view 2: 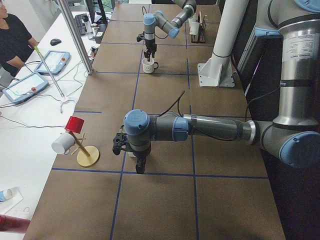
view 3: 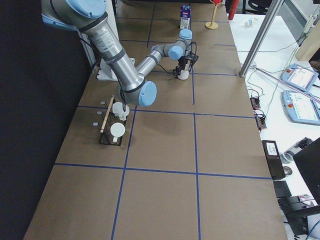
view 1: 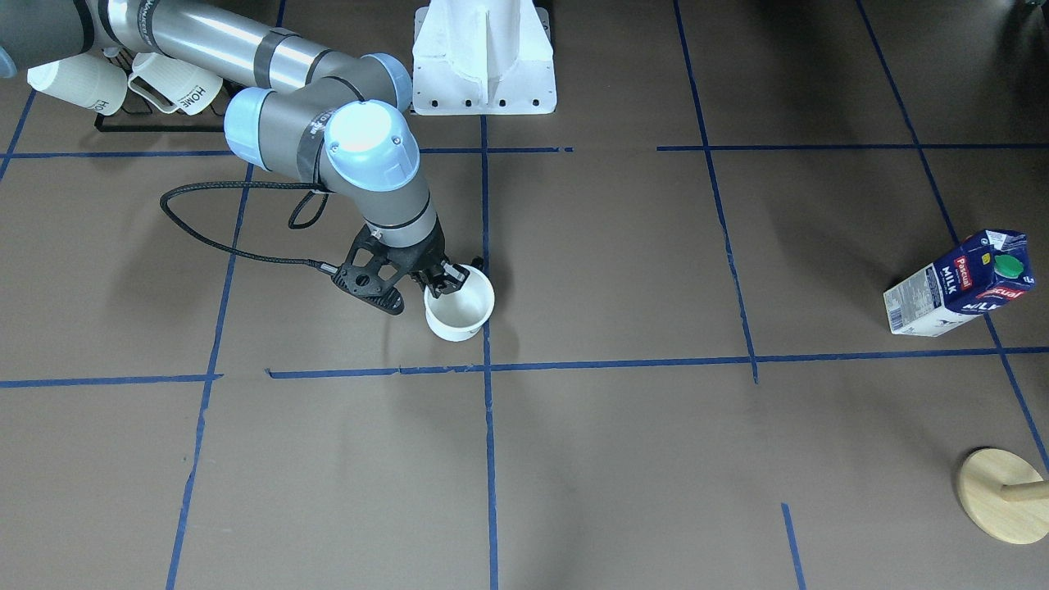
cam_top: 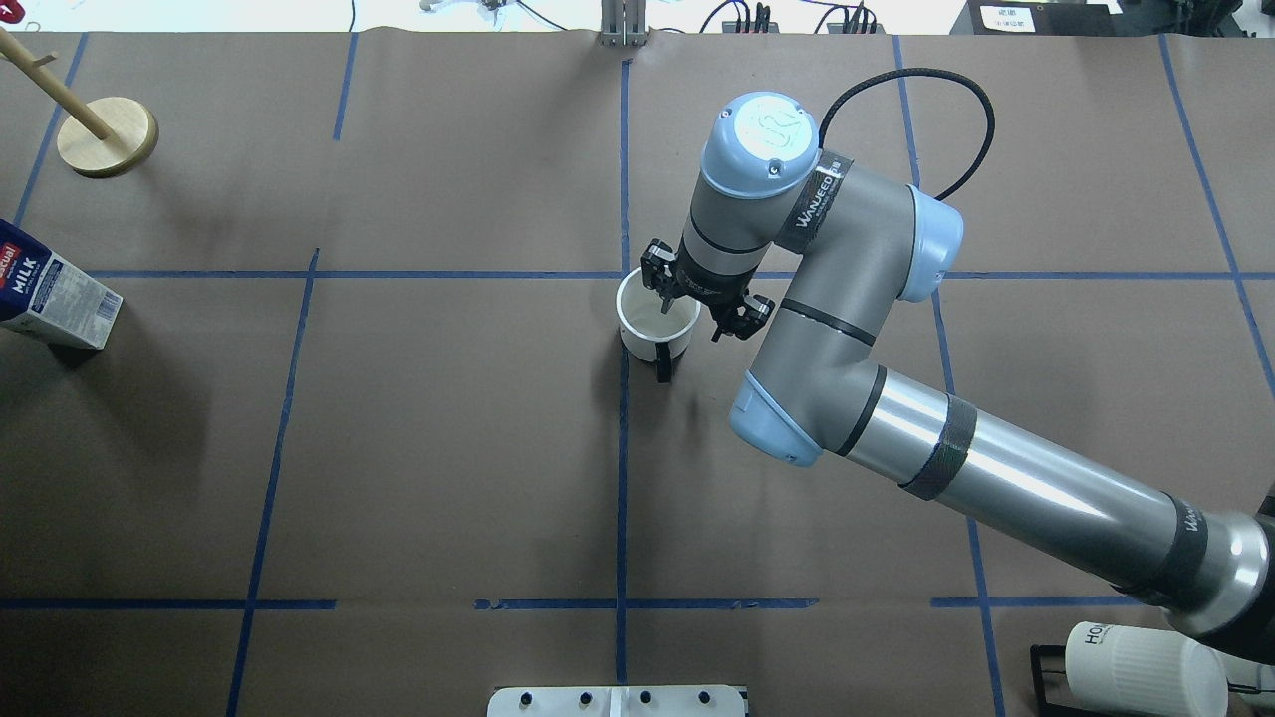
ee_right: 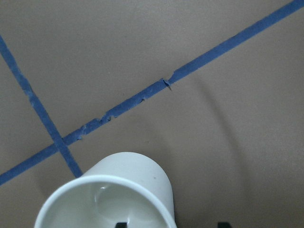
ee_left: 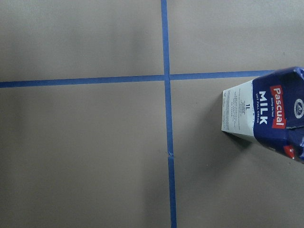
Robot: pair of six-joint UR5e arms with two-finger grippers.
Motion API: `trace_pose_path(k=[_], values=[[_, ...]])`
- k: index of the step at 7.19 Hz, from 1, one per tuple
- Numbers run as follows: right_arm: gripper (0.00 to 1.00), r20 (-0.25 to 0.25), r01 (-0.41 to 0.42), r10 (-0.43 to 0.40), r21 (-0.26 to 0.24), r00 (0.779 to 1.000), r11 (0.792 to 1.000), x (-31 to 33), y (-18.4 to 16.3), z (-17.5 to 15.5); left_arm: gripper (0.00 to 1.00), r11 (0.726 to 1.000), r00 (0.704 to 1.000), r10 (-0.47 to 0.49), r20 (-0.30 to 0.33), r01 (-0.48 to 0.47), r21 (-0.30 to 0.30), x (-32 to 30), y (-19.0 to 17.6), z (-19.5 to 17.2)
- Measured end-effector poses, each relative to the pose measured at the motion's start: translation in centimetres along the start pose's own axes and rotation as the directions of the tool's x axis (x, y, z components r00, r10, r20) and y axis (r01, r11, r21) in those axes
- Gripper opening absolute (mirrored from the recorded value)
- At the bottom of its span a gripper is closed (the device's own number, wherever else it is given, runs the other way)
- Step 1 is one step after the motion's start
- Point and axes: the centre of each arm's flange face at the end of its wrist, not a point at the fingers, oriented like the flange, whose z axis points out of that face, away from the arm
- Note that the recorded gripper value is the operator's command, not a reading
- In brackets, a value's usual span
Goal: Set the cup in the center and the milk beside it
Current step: 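Open the right gripper and lift it off the mug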
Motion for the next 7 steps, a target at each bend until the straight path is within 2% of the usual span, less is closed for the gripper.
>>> trace_pose_path(k=[1, 3, 5, 7], values=[[1.0, 0.014, 0.004, -0.004, 0.001, 1.0, 1.0, 0.0, -0.1, -0.8, 1.0, 1.0, 1.0, 0.008, 0.001, -0.008, 0.008, 0.4, 0.0, -0.4], [1.0, 0.047, 0.016, -0.016, 0.016, 0.999, 1.0, 0.4, -1.4, -3.3, 1.0, 0.996, 0.999, 0.054, 0.008, -0.054, 0.066, 3.3, 0.1, -3.8], [1.0, 0.076, 0.092, -0.096, 0.053, 0.993, 0.994, 2.5, -3.5, -6.0, 1.0, 0.987, 0.995, 0.099, 0.014, -0.1, 0.127, 7.0, 0.0, -7.3], [1.0, 0.085, 0.197, -0.206, 0.099, 0.975, 0.975, 6.1, -6.3, -8.6, 1.0, 0.986, 0.997, 0.071, 0.0, -0.07, 0.153, 9.8, -1.2, -7.5]])
